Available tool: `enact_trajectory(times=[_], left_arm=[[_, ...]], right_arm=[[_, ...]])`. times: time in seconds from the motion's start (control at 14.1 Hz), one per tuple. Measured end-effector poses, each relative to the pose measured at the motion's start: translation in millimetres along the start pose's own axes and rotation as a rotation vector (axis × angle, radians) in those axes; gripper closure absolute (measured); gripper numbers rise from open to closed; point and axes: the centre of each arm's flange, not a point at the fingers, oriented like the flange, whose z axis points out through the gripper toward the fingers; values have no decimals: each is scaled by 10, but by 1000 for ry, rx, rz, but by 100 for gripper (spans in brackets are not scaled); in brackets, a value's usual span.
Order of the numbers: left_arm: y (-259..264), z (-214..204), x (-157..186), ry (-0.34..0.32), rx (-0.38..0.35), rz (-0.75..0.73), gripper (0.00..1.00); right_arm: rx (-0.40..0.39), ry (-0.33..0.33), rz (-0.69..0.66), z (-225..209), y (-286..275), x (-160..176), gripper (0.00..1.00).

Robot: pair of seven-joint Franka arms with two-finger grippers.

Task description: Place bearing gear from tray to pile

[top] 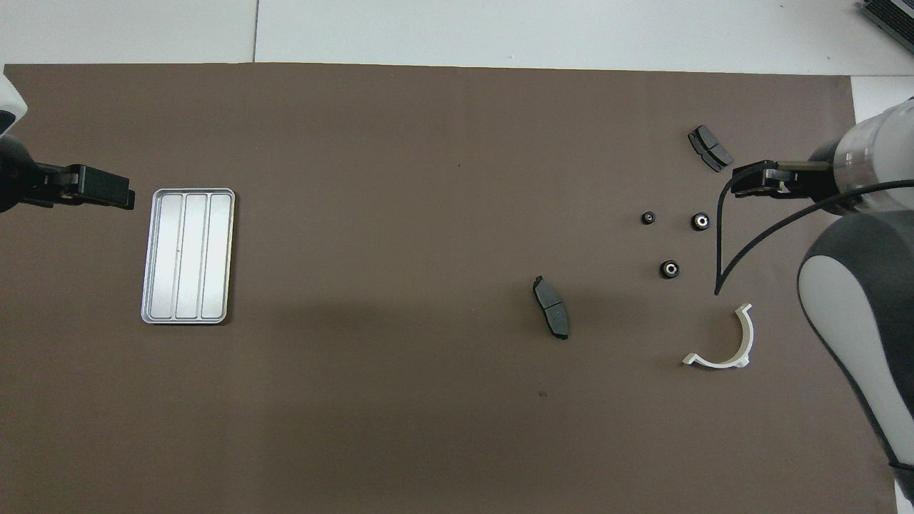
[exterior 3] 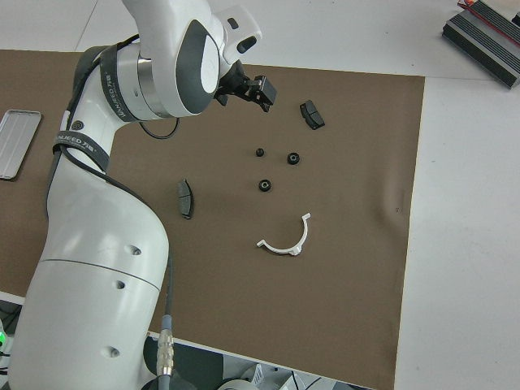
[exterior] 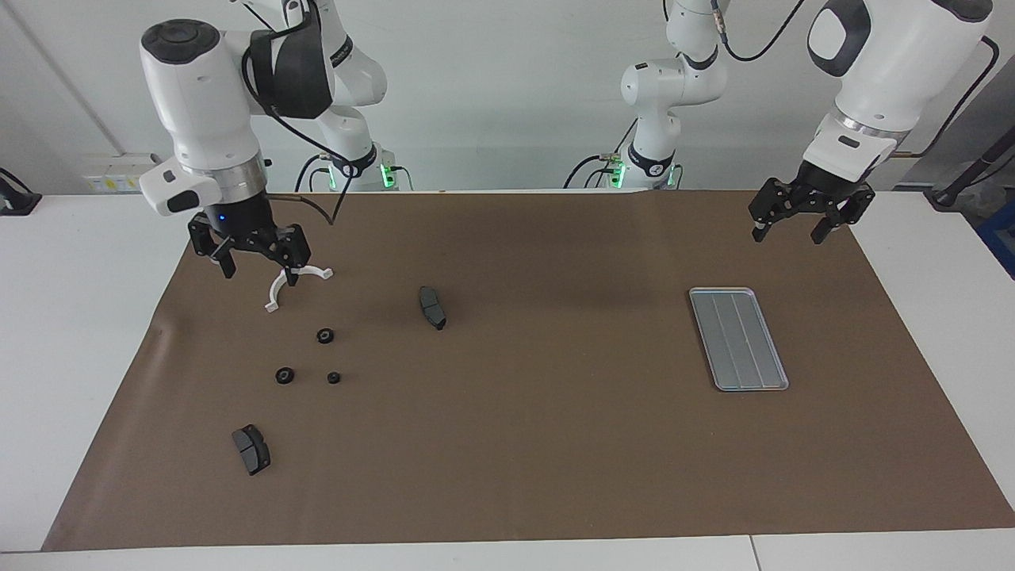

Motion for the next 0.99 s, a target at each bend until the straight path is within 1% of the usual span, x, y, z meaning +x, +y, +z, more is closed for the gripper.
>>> enact_trajectory(times=[0.21,0.43,0.57,0.99], left_arm=[[0,0,0,0,0,0,0],[0,0,0,0,0,0,0],[0,0,0,0,0,0,0],[0,0,0,0,0,0,0]], right_arm=[[33,-51,58,-284,247,-129,0],[71,-95,93,-490,416,-176,0],[83,-102,79,-510,468,-178,0],[82,-117,57,-481,415,-198,0]])
